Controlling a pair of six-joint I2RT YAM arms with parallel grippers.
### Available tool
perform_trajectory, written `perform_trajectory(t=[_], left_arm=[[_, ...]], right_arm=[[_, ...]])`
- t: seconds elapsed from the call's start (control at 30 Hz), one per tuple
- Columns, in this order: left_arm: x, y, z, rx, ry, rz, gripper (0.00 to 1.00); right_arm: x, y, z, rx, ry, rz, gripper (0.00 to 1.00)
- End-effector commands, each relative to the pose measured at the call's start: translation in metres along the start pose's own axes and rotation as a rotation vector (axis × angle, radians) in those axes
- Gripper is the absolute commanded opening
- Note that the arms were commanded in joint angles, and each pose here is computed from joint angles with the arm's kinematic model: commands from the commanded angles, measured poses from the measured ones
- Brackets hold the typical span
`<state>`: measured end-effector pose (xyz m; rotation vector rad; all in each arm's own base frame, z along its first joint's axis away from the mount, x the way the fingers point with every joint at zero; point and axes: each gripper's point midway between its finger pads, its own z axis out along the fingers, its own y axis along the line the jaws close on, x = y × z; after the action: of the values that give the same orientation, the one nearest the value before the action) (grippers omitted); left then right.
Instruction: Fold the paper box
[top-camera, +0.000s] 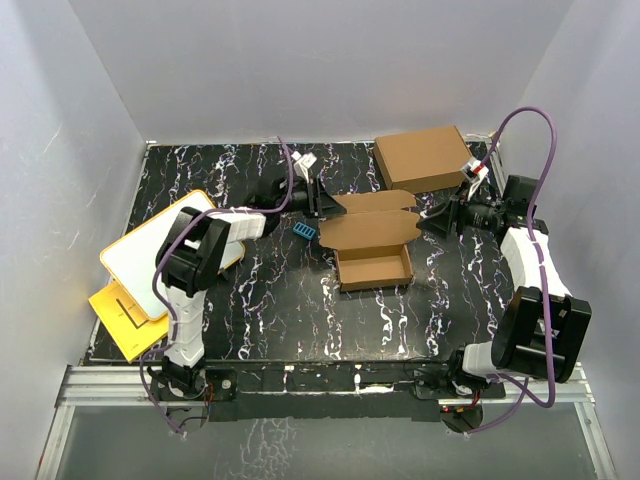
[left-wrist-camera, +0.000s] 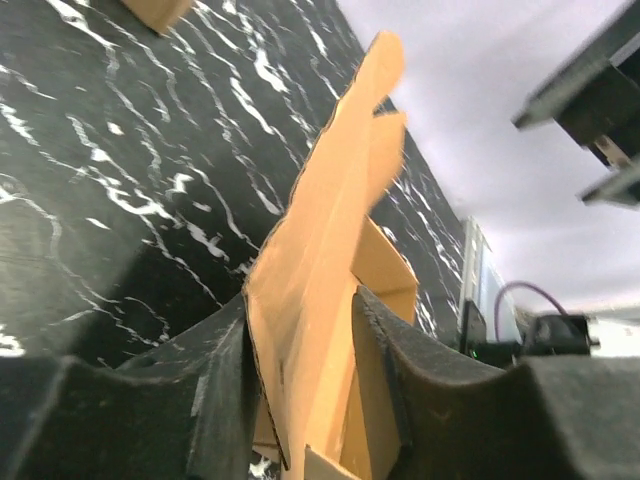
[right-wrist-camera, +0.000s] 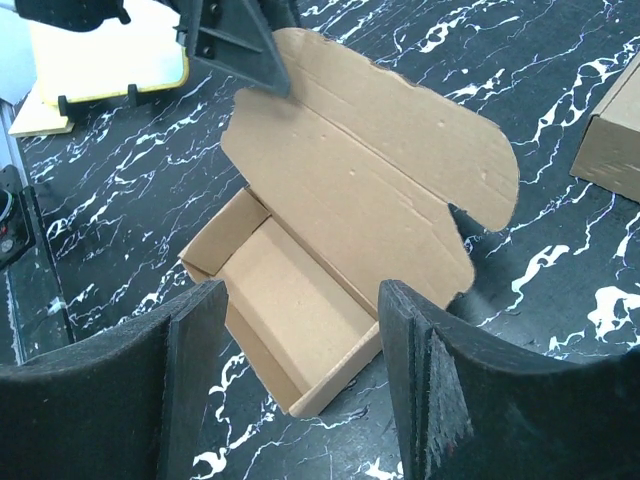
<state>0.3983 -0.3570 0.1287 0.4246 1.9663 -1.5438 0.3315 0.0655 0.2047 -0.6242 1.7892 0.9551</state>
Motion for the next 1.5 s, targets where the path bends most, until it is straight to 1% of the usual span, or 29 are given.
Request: perform_trajectory(t=[0.0, 0.1, 0.23, 0.3, 0.4, 0.47, 0.6, 0.73, 0.83, 0.9, 0.97, 1.03, 1.23, 1.47], left_arm=[[-0.02, 0.023, -0.01, -0.229, 0.02, 0.073, 0.44], [-0.04, 0.027, -0.023, -0.344, -0.006, 0.132, 0.55], [-0.066, 0.02, -0.054, -0.478, -0.088, 0.217, 0.6], [-0.072, 0.018, -0.072, -0.554, -0.14, 0.235, 0.62], [-0.074, 0.011, -0.096, -0.617, -0.22, 0.236, 0.63], [-0.071, 0.007, -0.11, -0.645, -0.28, 0.192, 0.64], [-0.058, 0.004, -0.129, -0.683, -0.371, 0.051, 0.65], [-0.045, 0.004, -0.134, -0.732, -0.424, -0.159, 0.59], [-0.032, 0.011, -0.135, -0.881, -0.429, -0.264, 0.56], [-0.021, 0.017, -0.135, -1.029, -0.43, -0.299, 0.53], [-0.006, 0.025, -0.136, -1.146, -0.398, -0.343, 0.5], [0.002, 0.036, -0.135, -1.217, -0.385, -0.372, 0.47], [0.009, 0.063, -0.125, -1.321, -0.388, -0.449, 0.46], [0.012, 0.087, -0.105, -1.405, -0.354, -0.519, 0.5]], right_arm=[[-0.016, 0.005, -0.001, -0.033, -0.043, -0.087, 0.67], [-0.015, 0.005, 0.0, -0.039, -0.044, -0.083, 0.68], [-0.014, 0.007, 0.002, -0.047, -0.043, -0.08, 0.68], [-0.013, 0.007, 0.003, -0.052, -0.042, -0.078, 0.68], [-0.012, 0.008, 0.005, -0.058, -0.038, -0.072, 0.68], [-0.011, 0.008, 0.006, -0.06, -0.035, -0.068, 0.68], [-0.009, 0.008, 0.01, -0.061, -0.027, -0.064, 0.68], [-0.007, 0.008, 0.012, -0.061, -0.021, -0.06, 0.68], [-0.007, 0.009, 0.014, -0.063, -0.018, -0.058, 0.68], [-0.006, 0.009, 0.015, -0.061, -0.016, -0.058, 0.68], [-0.006, 0.009, 0.015, -0.059, -0.014, -0.058, 0.68], [-0.007, 0.009, 0.016, -0.06, -0.015, -0.062, 0.68], [-0.007, 0.009, 0.016, -0.056, -0.014, -0.063, 0.68], [-0.008, 0.01, 0.016, -0.056, -0.014, -0.065, 0.68]])
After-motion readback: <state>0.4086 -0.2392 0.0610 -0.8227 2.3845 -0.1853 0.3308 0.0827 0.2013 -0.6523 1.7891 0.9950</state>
